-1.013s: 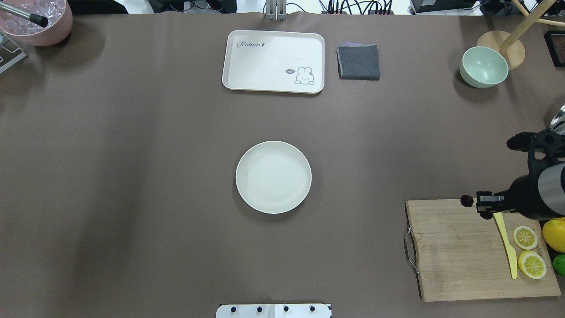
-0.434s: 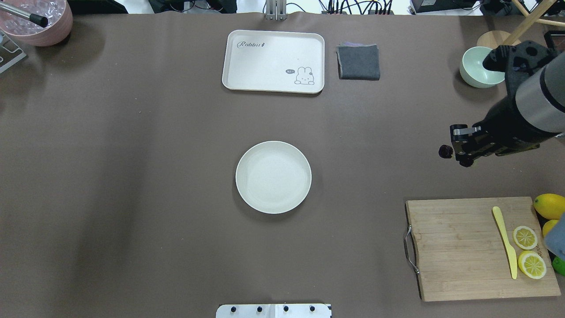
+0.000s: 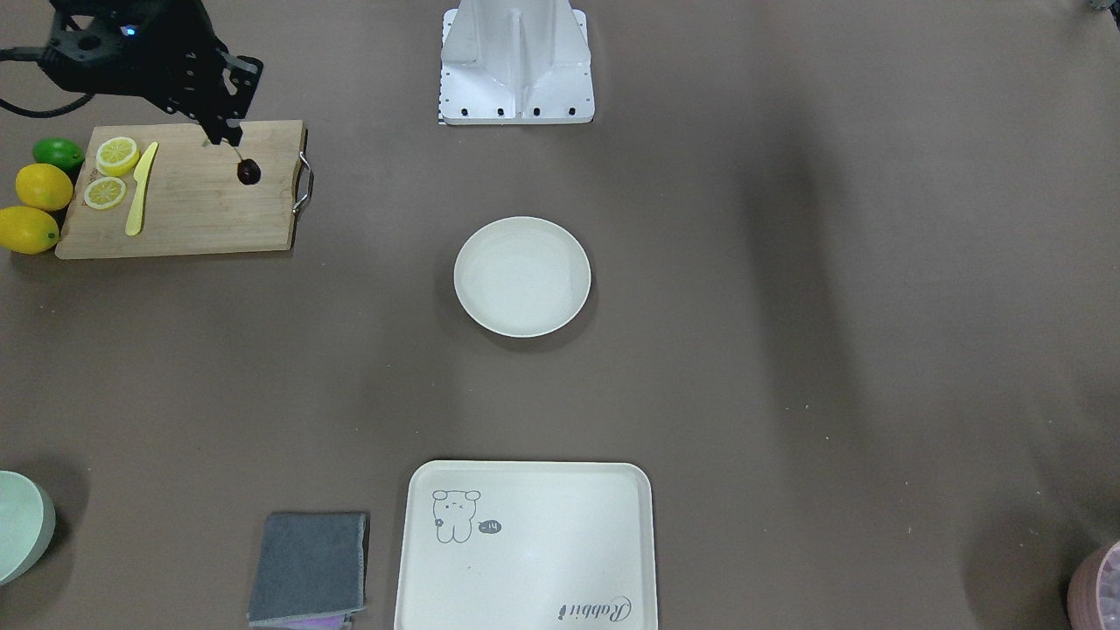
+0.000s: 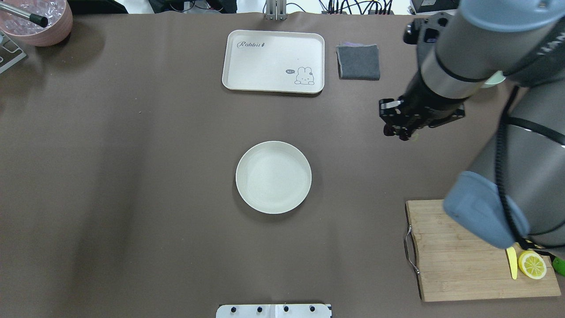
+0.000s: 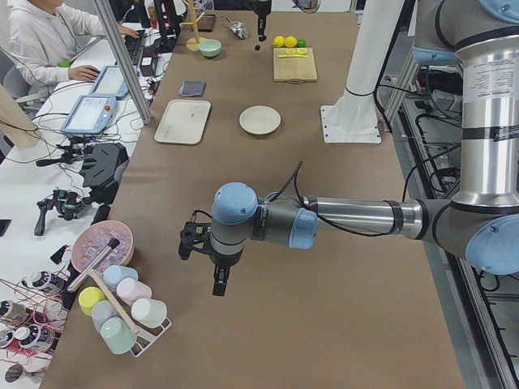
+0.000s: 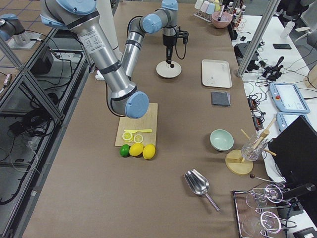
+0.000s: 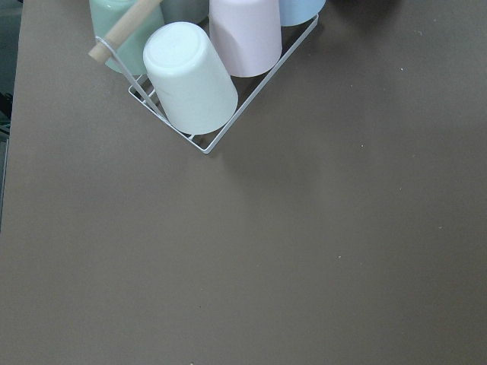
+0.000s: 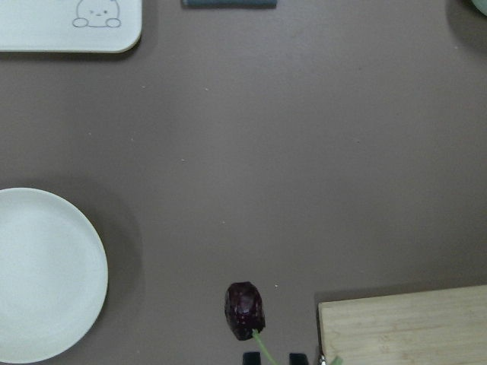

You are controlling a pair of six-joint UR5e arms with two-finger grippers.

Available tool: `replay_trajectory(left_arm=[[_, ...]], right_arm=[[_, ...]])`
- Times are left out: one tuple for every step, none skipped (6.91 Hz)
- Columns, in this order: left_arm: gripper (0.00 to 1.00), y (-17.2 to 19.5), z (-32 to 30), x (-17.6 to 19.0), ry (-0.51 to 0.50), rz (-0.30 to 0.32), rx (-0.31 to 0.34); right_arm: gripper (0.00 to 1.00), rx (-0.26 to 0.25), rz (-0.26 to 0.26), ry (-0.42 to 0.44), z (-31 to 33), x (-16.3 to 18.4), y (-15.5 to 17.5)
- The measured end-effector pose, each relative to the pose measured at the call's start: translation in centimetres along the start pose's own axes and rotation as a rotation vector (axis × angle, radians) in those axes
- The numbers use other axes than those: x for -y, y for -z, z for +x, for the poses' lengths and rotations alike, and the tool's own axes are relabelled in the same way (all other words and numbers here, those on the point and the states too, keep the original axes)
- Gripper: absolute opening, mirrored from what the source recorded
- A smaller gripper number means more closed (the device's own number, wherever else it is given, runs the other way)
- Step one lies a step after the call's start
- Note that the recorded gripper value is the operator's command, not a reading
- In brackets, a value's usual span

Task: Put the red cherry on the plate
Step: 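Carry the cherries with the right gripper over to the white plate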

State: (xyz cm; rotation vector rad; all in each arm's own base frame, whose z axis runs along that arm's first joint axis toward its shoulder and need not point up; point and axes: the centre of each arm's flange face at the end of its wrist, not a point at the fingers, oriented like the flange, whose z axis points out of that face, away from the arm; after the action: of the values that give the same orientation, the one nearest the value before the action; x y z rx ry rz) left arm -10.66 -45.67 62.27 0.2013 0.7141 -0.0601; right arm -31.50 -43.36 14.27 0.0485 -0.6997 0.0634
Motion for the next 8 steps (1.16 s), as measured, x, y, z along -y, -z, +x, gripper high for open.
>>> replay_trajectory(left_arm=[[0.98, -0.2, -0.2, -0.2, 0.008, -0.006, -0.002], [0.98, -0.4, -0.4, -0.2, 0.02, -0.011, -0.005], [0.98, -0.8, -0.6, -0.2, 0.035, -0.017, -0.006], [0.98, -1.1, -0.9, -0.3, 0.058, -0.022, -0.006], [0.98, -1.2, -1.0, -0.4, 0.083, -0.024, -0.007], [0.98, -1.3, -1.1, -0.4, 0.099, -0.026, -0.008], [0.98, -1.4, -1.2, -0.6, 0.106, -0.028, -0.008], [0.98, -1.6, -1.3, -0.8, 0.113, -0.033, -0.007]], right_arm=[[0.0, -0.021, 0.003, 0.026, -5.3, 0.4, -0.7], [0.0, -0.045, 0.008, 0.055, -10.9, -0.2, -1.5], [0.0, -0.056, 0.015, 0.075, -16.0, -1.3, -2.7], [0.0, -0.052, 0.027, 0.082, -20.3, -2.4, -5.2], [0.0, -0.045, 0.044, 0.085, -23.1, -3.2, -8.3], [0.0, -0.039, 0.064, 0.093, -25.1, -3.3, -11.7], [0.0, -0.031, 0.084, 0.104, -26.2, -3.4, -14.5], [0.0, -0.02, 0.101, 0.112, -26.9, -3.6, -16.7]])
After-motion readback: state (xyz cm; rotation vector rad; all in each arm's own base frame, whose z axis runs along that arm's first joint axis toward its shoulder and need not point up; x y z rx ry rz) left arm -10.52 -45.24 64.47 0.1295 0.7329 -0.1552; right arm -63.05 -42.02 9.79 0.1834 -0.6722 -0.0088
